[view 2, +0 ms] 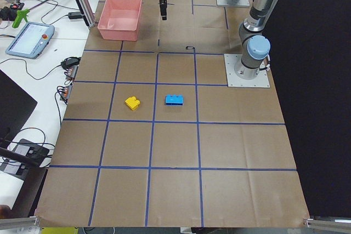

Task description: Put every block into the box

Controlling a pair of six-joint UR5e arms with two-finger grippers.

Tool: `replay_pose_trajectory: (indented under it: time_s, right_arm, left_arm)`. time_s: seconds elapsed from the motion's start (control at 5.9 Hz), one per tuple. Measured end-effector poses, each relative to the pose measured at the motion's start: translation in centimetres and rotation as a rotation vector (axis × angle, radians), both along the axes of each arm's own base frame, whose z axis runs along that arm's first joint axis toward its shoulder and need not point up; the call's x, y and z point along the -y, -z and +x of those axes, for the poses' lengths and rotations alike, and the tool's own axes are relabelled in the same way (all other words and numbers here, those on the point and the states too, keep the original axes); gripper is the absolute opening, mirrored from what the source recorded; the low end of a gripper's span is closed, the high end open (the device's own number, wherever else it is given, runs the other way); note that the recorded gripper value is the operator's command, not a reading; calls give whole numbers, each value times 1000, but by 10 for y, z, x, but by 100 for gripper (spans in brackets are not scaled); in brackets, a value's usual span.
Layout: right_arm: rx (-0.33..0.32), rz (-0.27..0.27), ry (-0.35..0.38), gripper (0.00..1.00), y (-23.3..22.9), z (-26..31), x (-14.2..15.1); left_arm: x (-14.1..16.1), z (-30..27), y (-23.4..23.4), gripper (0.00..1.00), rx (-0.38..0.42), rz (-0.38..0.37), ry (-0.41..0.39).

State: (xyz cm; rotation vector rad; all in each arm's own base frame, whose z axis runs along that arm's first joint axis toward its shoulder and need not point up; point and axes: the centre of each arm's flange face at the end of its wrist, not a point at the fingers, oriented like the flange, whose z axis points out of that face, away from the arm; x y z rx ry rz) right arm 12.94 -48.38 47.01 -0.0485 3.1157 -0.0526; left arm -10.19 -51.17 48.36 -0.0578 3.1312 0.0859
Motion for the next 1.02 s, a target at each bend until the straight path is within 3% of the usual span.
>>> replay_pose_trajectory:
  time_s: [0.68, 1.02]
  right_arm:
    - [-4, -1, -3, 100, 0, 0, 1]
    - [-7, 1, -3, 100, 2, -1, 2]
  left_arm:
    - [5, 5, 1, 99, 0, -35, 2]
    - [12, 58, 3, 99, 10, -66, -3]
